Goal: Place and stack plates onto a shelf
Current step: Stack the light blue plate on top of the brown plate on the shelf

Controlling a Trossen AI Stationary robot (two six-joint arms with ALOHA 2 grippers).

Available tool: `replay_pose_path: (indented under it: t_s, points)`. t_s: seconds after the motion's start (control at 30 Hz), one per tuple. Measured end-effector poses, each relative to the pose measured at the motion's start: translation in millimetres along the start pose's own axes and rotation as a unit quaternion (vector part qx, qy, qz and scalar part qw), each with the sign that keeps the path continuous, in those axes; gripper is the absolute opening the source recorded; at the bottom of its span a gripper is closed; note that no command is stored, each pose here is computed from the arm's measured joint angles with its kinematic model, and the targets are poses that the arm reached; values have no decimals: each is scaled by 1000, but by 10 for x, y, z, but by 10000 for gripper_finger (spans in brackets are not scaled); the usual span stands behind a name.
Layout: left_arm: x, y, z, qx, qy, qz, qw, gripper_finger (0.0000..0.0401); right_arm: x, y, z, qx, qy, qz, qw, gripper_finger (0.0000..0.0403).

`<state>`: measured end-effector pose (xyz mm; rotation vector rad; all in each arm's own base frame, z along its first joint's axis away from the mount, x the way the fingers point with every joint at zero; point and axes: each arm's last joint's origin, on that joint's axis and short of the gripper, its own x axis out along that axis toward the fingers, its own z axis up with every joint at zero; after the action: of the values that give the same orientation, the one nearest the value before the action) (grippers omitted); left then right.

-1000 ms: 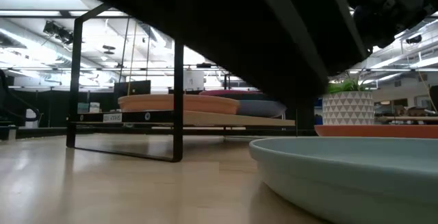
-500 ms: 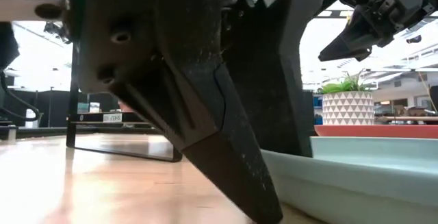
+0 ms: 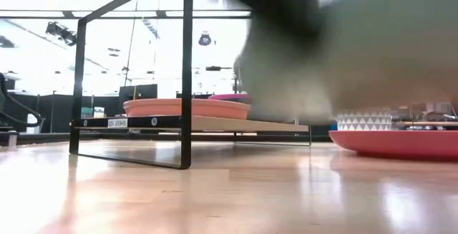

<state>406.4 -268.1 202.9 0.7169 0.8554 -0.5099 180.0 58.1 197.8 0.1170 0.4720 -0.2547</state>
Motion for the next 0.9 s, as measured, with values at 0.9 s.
replay_pose_path:
  t_s: [0.9]
  points:
    - [-1093,1540,-794,-635,109,42,763,19,1,-8,-2,-4,-1,-10,1000,89]
